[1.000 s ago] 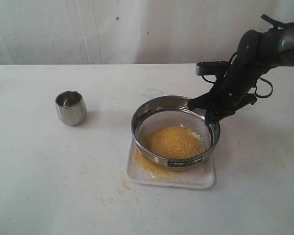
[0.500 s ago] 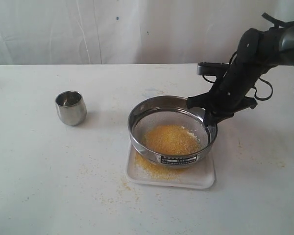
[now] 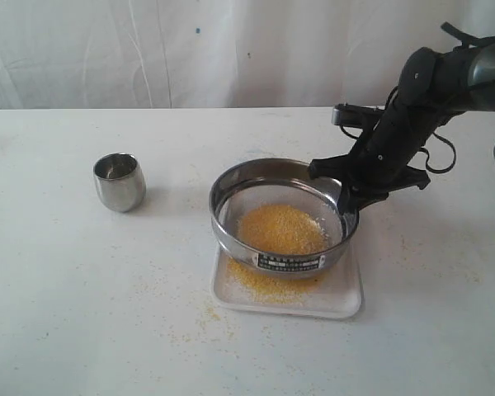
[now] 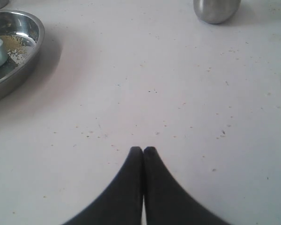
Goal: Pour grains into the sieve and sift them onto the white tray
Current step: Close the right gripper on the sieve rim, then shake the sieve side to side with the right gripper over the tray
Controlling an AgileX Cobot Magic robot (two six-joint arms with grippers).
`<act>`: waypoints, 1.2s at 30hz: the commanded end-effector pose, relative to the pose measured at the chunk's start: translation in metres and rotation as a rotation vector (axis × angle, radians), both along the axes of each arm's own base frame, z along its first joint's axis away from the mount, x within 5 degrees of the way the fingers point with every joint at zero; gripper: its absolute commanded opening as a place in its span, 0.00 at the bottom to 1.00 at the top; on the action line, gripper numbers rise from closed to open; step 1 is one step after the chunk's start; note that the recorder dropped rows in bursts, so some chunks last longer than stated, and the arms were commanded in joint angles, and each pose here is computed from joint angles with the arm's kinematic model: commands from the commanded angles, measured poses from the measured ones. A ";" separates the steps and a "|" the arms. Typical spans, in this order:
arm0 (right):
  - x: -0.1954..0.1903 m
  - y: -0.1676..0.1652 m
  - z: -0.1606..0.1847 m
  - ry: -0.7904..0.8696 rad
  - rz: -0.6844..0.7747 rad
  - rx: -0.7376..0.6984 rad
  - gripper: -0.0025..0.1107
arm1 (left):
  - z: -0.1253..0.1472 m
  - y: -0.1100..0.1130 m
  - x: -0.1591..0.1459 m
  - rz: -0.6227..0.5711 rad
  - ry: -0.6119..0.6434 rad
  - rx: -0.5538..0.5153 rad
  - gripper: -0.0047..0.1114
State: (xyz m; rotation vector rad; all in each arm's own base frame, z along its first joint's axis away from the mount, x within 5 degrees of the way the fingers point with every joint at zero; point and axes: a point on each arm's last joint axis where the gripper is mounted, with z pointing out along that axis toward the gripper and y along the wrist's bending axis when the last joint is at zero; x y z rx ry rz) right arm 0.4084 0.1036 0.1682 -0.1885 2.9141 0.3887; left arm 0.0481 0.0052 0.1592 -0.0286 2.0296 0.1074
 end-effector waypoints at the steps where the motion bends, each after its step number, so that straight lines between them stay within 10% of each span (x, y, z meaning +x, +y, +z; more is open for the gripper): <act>1: 0.009 0.001 0.011 -0.111 -0.040 0.030 0.02 | -0.003 0.000 -0.001 0.003 0.023 -0.004 0.04; 12: -0.013 0.001 0.009 0.081 0.045 0.001 0.02 | -0.003 0.000 -0.001 0.003 0.023 -0.004 0.04; 15: 0.006 -0.001 0.012 -0.136 -0.001 0.004 0.02 | -0.003 0.000 -0.001 0.003 0.023 -0.004 0.04; 18: -0.016 0.006 0.004 0.076 0.053 -0.004 0.02 | -0.003 0.000 -0.001 0.003 0.023 -0.004 0.04; 21: 0.008 0.006 0.011 -0.196 -0.004 -0.003 0.02 | -0.003 0.000 -0.001 0.003 0.023 -0.004 0.04; 36: -0.004 0.006 0.015 -0.104 0.025 -0.047 0.02 | -0.003 0.000 -0.001 0.003 0.023 -0.004 0.04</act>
